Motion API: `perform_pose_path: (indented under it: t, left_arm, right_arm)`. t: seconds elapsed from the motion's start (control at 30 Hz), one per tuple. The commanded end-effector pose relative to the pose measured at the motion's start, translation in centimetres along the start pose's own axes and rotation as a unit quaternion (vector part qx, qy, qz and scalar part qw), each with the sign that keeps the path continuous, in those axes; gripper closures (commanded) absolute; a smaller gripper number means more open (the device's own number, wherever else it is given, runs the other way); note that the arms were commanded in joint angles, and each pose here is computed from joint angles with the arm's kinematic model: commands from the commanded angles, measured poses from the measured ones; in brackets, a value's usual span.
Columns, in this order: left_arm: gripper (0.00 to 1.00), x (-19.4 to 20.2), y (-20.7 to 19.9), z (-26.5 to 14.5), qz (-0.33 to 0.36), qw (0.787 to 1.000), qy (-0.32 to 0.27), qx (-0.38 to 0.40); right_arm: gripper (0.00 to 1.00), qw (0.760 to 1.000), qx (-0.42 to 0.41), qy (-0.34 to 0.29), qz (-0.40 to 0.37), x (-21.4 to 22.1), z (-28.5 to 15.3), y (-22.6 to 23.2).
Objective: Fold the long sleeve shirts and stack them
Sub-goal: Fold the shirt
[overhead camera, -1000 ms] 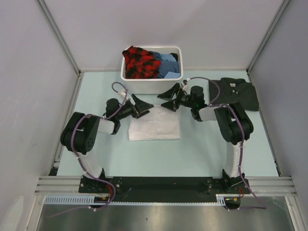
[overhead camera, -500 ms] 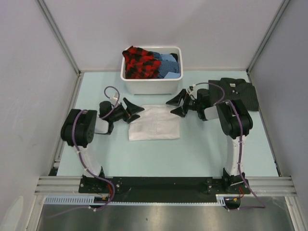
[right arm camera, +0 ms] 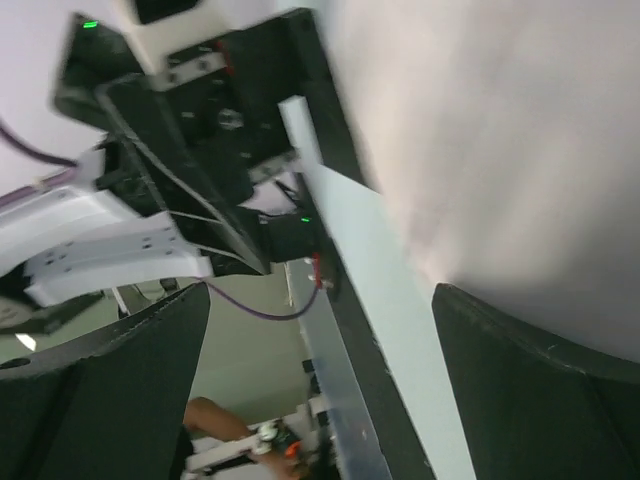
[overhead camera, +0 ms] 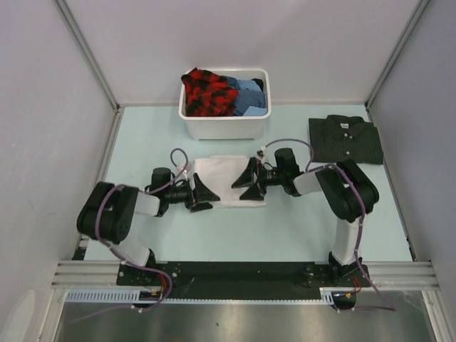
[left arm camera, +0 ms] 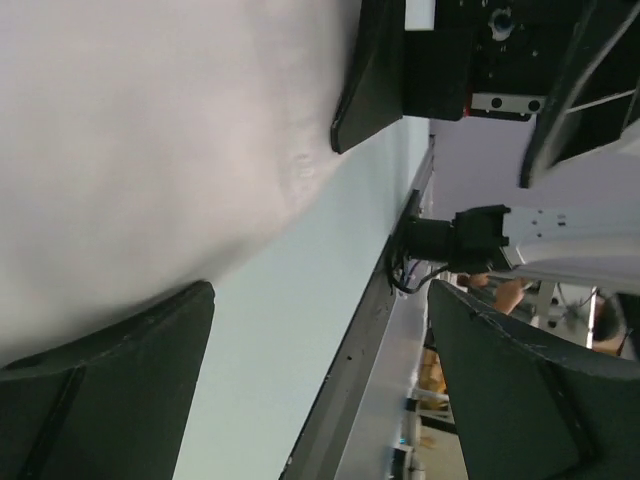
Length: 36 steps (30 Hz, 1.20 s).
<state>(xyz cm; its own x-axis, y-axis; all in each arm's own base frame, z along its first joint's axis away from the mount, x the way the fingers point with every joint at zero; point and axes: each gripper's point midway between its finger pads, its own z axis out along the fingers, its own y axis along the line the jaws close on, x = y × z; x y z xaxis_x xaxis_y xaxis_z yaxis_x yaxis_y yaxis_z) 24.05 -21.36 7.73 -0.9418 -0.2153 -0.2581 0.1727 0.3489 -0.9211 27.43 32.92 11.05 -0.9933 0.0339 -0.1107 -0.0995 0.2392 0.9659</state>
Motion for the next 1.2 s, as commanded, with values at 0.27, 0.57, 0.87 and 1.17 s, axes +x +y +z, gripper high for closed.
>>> perform_pose_path:
  t: [0.27,0.57,0.87,1.17]
  left_arm:
    - [0.09,-0.5,4.0,-3.3,0.029,0.998,-0.009,-0.058]
    - [0.20,-6.0,-0.2,-8.8,0.337,0.931,-0.019,-0.135]
    - [0.19,-11.7,1.1,-13.1,0.262,0.936,-0.116,-0.204]
    - [0.01,-12.8,1.7,-15.9,0.213,0.930,-0.150,-0.260]
  right_arm:
    - [0.02,0.984,0.171,0.034,0.018,-0.9,-8.0,-10.0]
    - [0.28,0.896,0.251,0.051,-0.362,-3.3,-7.4,-2.0]
    - [0.72,0.694,0.232,0.093,-0.675,0.3,2.8,1.3]
    - [0.70,0.636,0.164,0.136,-0.742,5.3,12.6,0.3]
